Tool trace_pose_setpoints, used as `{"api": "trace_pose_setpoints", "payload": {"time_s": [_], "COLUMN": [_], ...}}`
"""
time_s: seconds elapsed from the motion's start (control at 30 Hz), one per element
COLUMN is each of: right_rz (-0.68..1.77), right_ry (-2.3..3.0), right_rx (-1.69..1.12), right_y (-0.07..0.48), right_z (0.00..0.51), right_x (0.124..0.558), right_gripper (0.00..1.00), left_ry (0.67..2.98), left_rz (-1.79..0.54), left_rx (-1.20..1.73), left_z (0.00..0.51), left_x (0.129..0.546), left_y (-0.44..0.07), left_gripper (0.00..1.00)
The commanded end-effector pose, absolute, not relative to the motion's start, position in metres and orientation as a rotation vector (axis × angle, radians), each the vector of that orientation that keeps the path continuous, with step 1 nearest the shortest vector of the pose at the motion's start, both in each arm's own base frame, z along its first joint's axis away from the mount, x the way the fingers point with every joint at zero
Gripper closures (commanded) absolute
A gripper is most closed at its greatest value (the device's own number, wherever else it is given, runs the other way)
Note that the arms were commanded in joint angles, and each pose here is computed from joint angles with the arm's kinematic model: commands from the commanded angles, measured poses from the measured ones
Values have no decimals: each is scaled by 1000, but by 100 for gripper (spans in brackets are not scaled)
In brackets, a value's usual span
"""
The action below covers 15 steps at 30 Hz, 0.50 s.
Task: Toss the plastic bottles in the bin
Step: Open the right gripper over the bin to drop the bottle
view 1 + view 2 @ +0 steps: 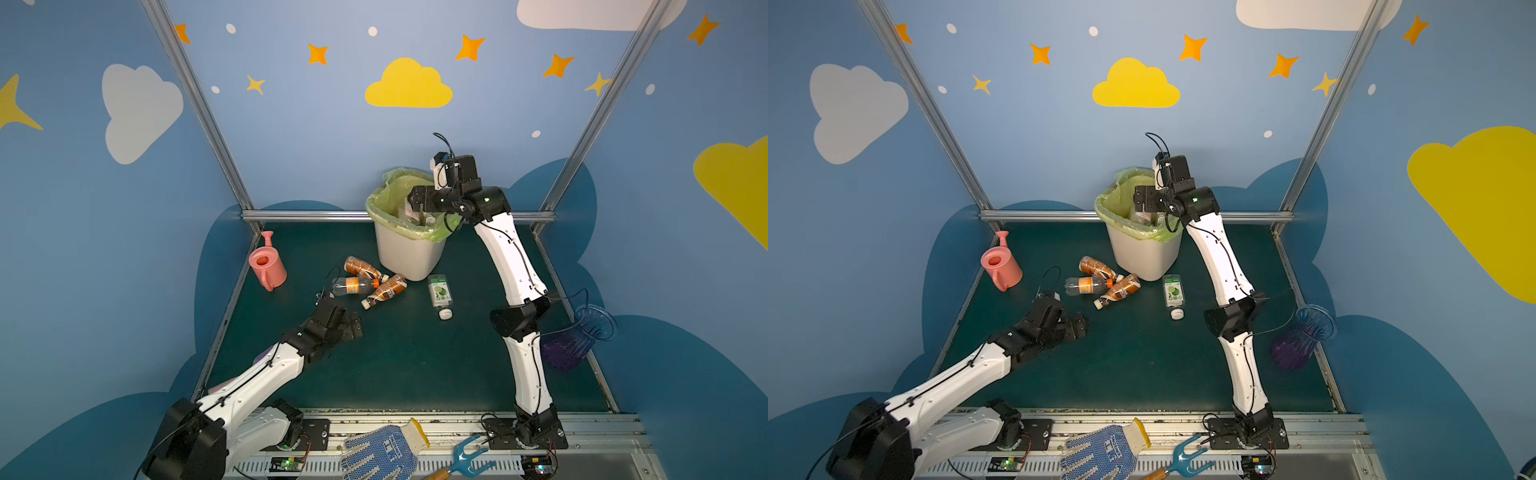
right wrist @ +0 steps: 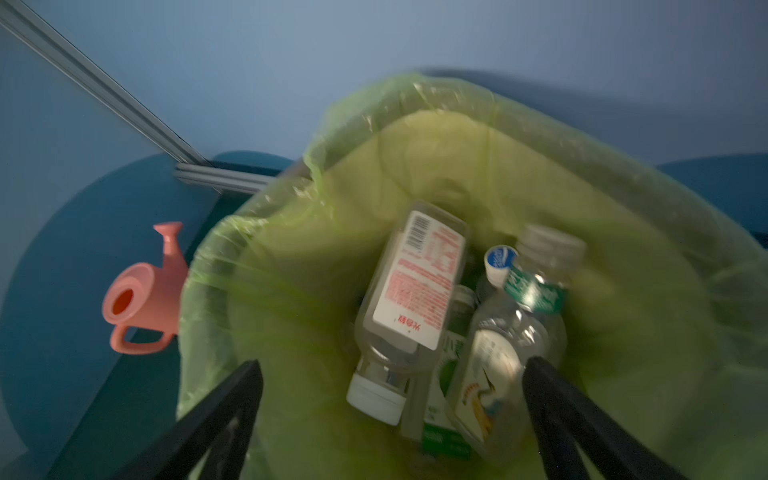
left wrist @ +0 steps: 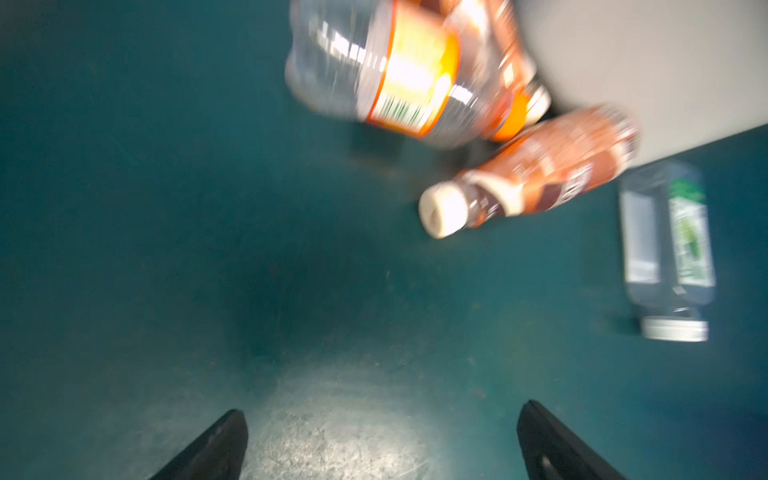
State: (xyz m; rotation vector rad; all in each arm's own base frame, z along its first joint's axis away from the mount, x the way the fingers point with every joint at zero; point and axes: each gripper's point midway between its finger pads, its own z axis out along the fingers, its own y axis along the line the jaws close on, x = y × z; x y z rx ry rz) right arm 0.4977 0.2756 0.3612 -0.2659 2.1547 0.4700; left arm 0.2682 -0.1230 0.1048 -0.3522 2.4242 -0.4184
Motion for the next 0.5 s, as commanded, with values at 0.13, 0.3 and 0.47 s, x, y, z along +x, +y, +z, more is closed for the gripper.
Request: {"api": "trace_pose_setpoints", "payload": {"time_s": [0.13, 0.3, 0.47], "right_rz": [502, 425, 407], "right_ry": [1690, 1782, 1924], "right_rx": [-102, -79, 17], "right_y": [190, 165, 139], "right_z": [537, 483, 385], "right_x": [391, 372, 360], "right_gripper": [2, 2, 2], "left_ry": [2416, 2445, 2483], "left_rz": [-327, -309, -257], "left_rx": [-267, -183, -101], "left_z": [108, 114, 118], "left_x": [265, 274, 283], "left_y": [-113, -123, -131], "left_gripper": [0, 0, 0]}}
